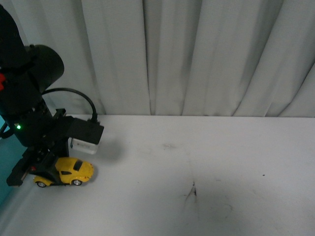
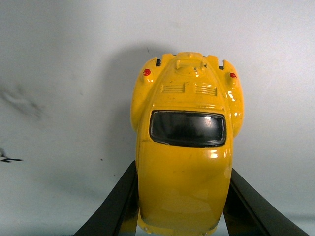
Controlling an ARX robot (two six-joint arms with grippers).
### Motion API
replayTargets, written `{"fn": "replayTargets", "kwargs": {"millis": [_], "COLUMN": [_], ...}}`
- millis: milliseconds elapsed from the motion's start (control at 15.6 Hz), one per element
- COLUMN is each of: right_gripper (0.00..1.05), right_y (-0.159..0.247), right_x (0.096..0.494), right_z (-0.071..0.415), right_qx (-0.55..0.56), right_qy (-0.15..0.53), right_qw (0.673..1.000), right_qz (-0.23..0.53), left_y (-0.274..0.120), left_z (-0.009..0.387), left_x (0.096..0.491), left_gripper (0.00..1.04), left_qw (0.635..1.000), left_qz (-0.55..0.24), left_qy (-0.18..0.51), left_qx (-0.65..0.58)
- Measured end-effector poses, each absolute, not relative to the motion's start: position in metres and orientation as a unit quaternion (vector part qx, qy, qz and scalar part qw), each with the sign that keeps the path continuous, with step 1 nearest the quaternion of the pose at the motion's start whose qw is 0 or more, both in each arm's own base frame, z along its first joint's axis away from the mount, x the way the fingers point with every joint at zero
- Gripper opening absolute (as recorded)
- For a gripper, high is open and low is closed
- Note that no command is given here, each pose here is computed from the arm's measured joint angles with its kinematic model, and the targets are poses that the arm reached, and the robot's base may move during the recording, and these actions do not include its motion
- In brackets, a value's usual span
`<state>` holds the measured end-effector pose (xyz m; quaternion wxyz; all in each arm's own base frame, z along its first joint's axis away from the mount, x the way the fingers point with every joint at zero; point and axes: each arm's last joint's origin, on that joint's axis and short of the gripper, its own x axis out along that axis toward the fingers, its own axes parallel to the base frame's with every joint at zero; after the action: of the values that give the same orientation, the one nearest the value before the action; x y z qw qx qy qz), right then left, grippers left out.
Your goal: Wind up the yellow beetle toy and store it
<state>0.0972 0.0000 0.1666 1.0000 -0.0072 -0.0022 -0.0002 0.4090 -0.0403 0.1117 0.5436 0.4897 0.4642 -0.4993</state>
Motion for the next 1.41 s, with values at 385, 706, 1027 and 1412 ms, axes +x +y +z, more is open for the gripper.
{"fn": "replayTargets", "kwargs": {"millis": [385, 706, 1027, 1412], "right_gripper": [0.98, 0.98, 0.98, 0.98], "right_y": [0.0, 0.0, 0.0, 0.0], "right_x": [0.097, 0.097, 0.097, 0.097], "right_z": [0.167, 0.167, 0.167, 0.167], "right_qx": [-0.007, -0.007, -0.007, -0.007], "right_qy": [-0.002, -0.002, -0.002, -0.002], "right_qw": [1.0, 1.0, 1.0, 1.0], "right_qz": [0.0, 0.0, 0.0, 0.0], "left_y": [0.034, 0.113, 0.142, 0.147], "left_z": [0.283, 0.245, 0.166, 0.117], "left_x": [0.374, 0.343, 0.334, 0.342], "left_gripper": [0.41, 0.4, 0.4, 0.4], "left_qw": [0.782, 0.858, 0.843, 0.836], "left_qz": [-0.333, -0.1, 0.003, 0.032], "left_qy": [0.329, 0.429, 0.509, 0.529], "left_qx": [0.412, 0.264, 0.175, 0.145]}}
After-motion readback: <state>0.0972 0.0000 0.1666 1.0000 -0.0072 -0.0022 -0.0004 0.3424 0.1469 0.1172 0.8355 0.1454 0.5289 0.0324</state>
